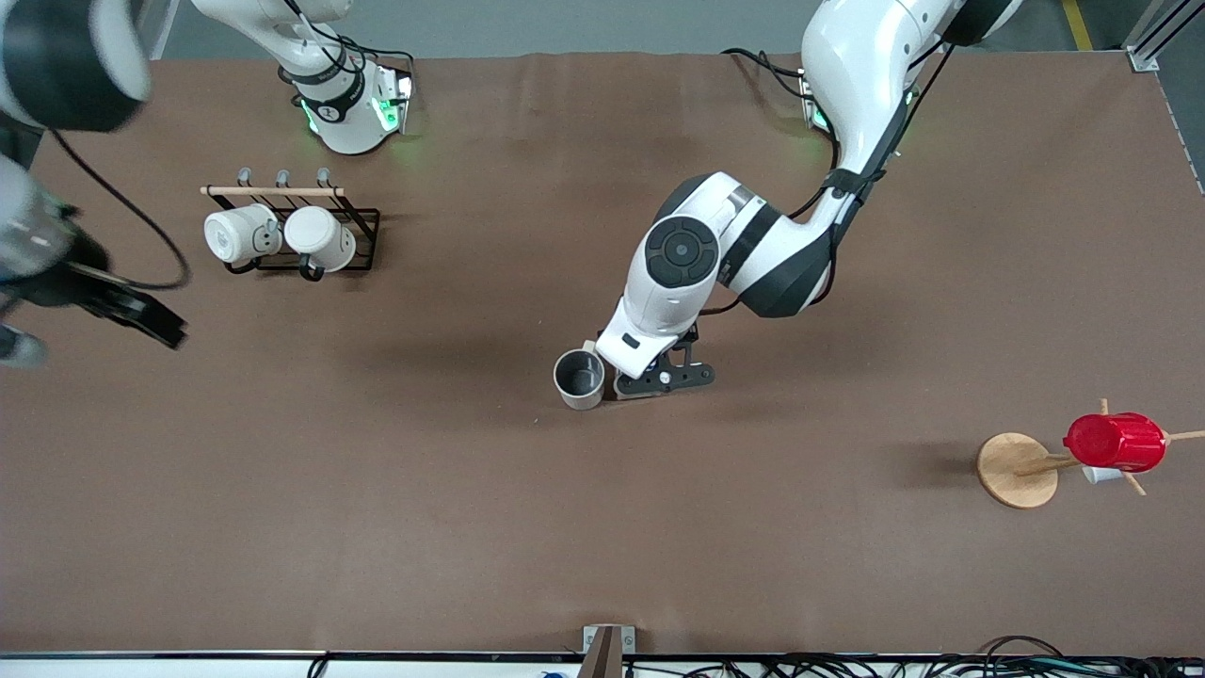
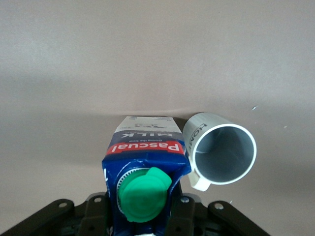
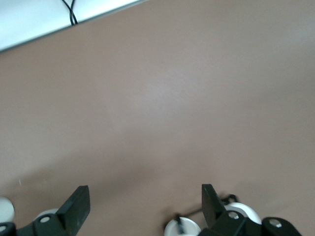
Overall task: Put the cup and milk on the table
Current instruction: 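Lower the milk carton beside the mug while the right gripper withdraws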
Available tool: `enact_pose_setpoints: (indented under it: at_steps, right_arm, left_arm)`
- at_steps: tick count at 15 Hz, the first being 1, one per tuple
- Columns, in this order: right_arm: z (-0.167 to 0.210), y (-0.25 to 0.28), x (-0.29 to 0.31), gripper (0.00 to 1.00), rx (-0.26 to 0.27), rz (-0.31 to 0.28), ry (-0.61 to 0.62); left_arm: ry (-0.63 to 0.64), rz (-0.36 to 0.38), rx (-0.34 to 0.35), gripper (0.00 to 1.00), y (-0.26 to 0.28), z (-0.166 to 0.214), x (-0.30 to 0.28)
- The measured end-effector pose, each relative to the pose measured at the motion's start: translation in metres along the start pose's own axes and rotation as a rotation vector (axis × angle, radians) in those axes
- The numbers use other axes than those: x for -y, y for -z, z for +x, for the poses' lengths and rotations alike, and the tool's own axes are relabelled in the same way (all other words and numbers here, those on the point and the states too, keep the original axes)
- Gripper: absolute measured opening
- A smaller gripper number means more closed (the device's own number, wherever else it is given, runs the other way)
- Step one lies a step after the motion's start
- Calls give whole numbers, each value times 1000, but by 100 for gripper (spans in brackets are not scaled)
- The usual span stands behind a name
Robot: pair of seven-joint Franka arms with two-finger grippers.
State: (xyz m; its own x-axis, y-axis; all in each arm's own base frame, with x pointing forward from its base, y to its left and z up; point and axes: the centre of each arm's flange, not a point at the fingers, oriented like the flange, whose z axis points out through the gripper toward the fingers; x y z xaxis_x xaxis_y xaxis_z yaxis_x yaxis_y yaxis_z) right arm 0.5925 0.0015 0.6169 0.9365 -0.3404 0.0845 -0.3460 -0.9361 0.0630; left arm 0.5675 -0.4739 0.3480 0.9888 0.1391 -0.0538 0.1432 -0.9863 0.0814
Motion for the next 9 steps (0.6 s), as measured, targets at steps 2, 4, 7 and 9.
enact_pose_setpoints:
  at_steps: [2,4,7,9]
  right_arm:
    - [-3,19,-53,100,26,18,61]
    - [-10,34,-90,100,40,23,110]
    - [-16,39,-91,100,50,27,153]
    - [-18,38,-74,100,54,28,183]
  left_arm:
    - [13,-8,-5,43,-5,1,-2]
    - [17,-17,-12,46,-8,3,-3]
    - [18,-24,-17,60,-10,5,-4]
    - [20,-27,-21,80,-8,6,-4]
